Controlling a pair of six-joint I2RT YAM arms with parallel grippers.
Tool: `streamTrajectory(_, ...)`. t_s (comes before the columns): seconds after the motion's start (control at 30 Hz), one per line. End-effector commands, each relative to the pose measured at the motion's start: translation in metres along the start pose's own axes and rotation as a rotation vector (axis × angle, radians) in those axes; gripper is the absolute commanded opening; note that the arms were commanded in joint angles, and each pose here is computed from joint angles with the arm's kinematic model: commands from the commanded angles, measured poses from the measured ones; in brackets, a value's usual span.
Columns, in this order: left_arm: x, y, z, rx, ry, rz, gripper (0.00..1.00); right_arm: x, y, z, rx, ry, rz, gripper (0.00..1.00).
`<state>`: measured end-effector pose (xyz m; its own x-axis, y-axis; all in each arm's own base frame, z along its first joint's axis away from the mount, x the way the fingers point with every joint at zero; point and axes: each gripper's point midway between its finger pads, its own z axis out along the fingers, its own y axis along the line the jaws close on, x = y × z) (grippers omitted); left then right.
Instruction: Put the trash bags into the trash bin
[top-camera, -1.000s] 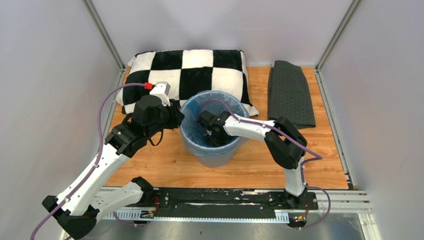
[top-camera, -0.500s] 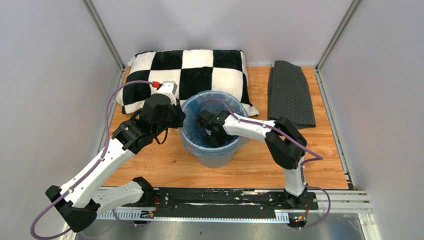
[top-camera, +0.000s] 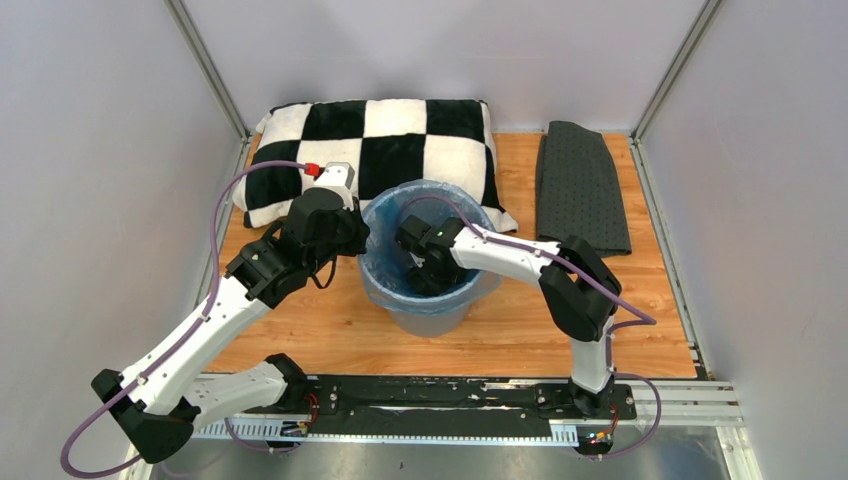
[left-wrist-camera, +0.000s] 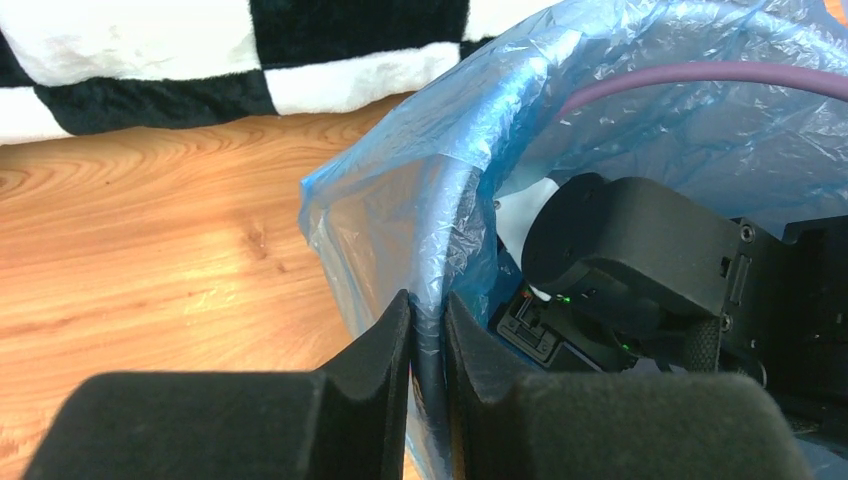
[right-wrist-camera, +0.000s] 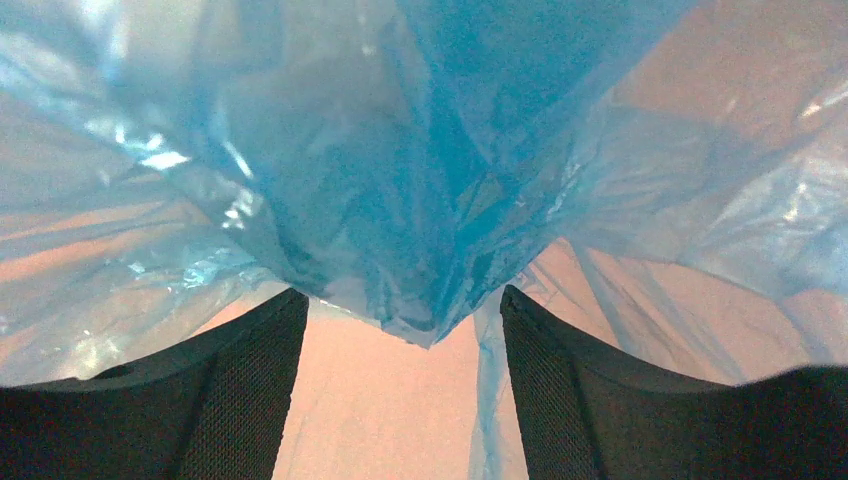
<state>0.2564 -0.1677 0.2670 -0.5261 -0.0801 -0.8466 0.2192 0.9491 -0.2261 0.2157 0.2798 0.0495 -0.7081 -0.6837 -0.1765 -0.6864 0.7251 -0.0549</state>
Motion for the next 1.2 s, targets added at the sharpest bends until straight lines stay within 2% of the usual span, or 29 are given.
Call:
streamTrajectory(0.0,0.009,-0.003,-0.001,0.011,0.039,0.034,0.14,0.002,-0.011,-0.006,0.001,-0.009,0.019,0.73)
streamTrajectory(0.37,0.011,-0.003,-0.001,0.014,0.041,0.031,0.13,0.018,-0.016,0.007,-0.023,0.015,0.056,0.72)
streamTrajectory(0.87,0.007,-0.008,-0.003,0.031,0.035,0.029,0.13,-0.001,0.012,-0.003,-0.026,-0.010,0.001,0.72)
streamTrajectory(1.17,0.000,-0.014,-0.001,0.038,0.030,0.034,0.14,0.001,0.011,-0.006,-0.006,-0.008,-0.001,0.72)
